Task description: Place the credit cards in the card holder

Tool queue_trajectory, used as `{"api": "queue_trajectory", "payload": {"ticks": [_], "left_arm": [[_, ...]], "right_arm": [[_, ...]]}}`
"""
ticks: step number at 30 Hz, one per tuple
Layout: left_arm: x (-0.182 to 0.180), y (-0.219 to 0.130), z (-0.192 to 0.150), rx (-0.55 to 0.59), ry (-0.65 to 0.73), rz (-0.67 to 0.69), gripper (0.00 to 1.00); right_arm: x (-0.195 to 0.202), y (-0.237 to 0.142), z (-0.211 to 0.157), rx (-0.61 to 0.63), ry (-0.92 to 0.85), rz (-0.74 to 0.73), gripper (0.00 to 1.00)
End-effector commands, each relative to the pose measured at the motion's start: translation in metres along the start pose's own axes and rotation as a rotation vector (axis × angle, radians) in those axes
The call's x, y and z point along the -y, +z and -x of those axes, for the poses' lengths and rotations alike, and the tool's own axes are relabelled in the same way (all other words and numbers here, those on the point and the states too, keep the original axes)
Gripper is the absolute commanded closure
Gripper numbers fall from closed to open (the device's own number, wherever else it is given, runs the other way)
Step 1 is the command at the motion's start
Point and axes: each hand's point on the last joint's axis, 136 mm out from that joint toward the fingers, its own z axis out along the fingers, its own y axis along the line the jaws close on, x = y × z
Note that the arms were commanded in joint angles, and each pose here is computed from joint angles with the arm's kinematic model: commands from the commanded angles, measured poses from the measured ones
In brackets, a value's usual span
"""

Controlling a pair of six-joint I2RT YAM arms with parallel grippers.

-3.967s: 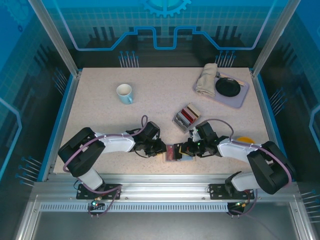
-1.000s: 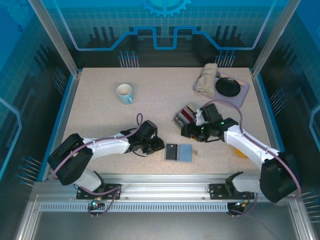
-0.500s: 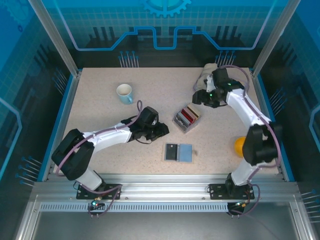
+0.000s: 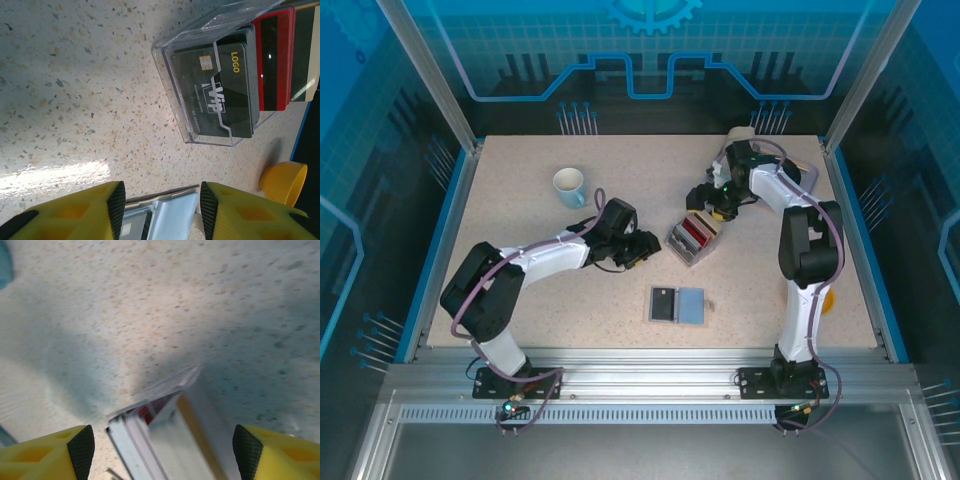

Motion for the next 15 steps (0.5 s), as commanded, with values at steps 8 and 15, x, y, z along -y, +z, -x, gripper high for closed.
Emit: {"api": "queue_trajectory", "payload": {"ticks": [8, 15], "left_arm": [[0.004, 0.012, 0.010, -0.033, -0.021, -0.035, 0.50], [0.000, 0.025, 0.011, -0.057, -0.050, -0.023, 0.51]], "right_arm": [[-0.050, -0.006, -0.044, -0.063, 0.013, 0.183, 0.25], [-0.021, -0.022, -0.051, 0.002, -0.095, -0.161, 0.26]]}}
